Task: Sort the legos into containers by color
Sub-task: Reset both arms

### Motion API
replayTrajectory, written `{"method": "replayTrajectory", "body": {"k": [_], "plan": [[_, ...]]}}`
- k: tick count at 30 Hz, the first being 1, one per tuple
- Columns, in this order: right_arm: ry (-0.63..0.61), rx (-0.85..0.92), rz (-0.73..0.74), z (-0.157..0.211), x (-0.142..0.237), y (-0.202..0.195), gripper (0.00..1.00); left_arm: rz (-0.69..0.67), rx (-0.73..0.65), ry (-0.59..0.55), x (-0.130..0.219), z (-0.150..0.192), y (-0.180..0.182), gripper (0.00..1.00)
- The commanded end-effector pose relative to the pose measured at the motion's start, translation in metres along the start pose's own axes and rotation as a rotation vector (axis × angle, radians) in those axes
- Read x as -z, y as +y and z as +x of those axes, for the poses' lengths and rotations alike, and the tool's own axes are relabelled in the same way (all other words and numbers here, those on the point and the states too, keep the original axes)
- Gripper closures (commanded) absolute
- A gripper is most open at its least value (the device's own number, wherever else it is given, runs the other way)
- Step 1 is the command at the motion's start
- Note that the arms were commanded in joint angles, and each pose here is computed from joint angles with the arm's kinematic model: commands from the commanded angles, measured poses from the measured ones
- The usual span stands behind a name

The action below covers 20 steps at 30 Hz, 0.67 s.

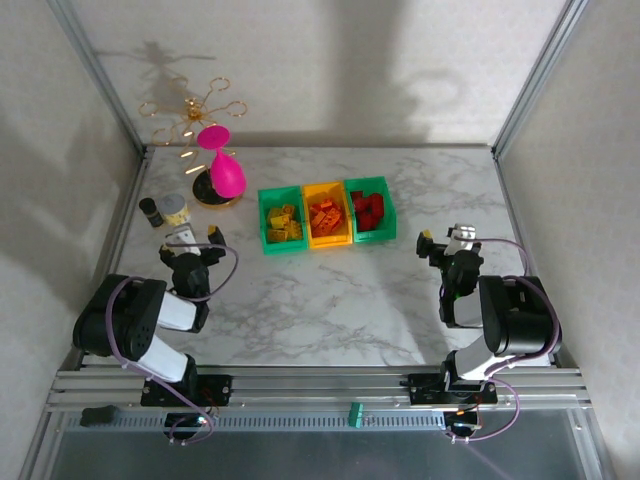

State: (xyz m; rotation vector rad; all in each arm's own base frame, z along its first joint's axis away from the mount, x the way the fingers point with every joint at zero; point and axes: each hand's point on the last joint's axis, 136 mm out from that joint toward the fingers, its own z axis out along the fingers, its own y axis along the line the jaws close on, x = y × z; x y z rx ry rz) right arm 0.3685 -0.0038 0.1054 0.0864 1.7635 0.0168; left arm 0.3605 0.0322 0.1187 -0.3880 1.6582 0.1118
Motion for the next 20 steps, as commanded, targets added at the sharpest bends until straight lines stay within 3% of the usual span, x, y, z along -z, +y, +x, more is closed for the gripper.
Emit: {"method": "replayTrajectory", "body": {"k": [1, 20], "plan": [[-0.063, 0.019, -0.014, -0.0189, -0.0034, 0.0032, 0.01, 0.007, 0.006, -0.047, -0.0029, -0.0141, -0.0028, 0.01], [-0.064, 0.021, -0.016, -0.0187, -0.0034, 0.0033, 0.01, 0.009, 0.005, -0.044, -0.0032, -0.0143, -0.0034, 0.01]]}}
